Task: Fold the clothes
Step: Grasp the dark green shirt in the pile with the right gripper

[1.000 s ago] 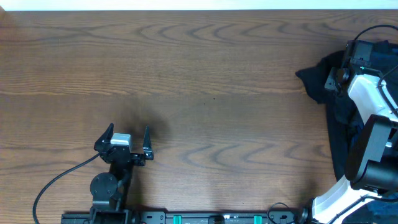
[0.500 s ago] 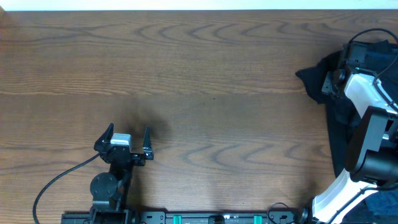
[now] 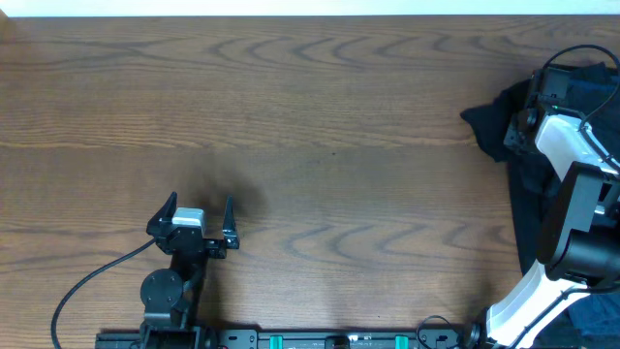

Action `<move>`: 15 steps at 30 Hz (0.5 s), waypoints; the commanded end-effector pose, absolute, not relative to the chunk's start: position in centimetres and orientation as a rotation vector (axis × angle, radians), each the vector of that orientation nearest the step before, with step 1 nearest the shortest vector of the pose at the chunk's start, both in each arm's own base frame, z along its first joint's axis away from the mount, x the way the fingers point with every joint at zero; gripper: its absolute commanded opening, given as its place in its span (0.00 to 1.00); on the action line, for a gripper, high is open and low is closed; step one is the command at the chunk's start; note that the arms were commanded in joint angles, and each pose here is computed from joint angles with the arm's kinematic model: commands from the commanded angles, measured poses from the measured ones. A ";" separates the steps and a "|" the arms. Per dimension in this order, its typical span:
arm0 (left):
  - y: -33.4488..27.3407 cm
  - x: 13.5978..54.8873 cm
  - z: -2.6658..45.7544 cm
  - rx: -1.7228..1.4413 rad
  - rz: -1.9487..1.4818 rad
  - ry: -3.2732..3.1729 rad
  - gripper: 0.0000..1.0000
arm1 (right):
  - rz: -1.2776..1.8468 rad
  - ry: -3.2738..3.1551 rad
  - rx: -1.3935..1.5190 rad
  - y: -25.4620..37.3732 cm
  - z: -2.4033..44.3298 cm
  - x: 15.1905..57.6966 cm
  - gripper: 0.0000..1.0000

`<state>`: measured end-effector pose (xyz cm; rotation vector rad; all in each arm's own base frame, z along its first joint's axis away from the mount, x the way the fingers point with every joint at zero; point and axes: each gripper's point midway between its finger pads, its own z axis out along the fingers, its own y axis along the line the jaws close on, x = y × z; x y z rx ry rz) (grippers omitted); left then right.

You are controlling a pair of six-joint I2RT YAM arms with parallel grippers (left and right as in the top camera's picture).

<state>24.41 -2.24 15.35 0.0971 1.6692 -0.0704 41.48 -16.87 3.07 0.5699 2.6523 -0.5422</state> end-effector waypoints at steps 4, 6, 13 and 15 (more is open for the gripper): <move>-2.7 24.3 13.9 0.127 -0.086 1.710 0.98 | -0.584 2.647 0.580 -17.6 2.6 41.1 0.48; -2.7 24.3 13.9 0.127 -0.086 1.710 0.98 | -0.584 2.646 0.579 -17.6 2.4 41.0 0.48; -2.7 24.3 13.9 0.127 -0.086 1.711 0.98 | -0.584 2.639 0.576 -17.6 2.2 41.1 0.38; -2.7 24.3 13.9 0.127 -0.086 1.710 0.98 | -0.584 2.636 0.576 -17.6 2.2 41.1 0.27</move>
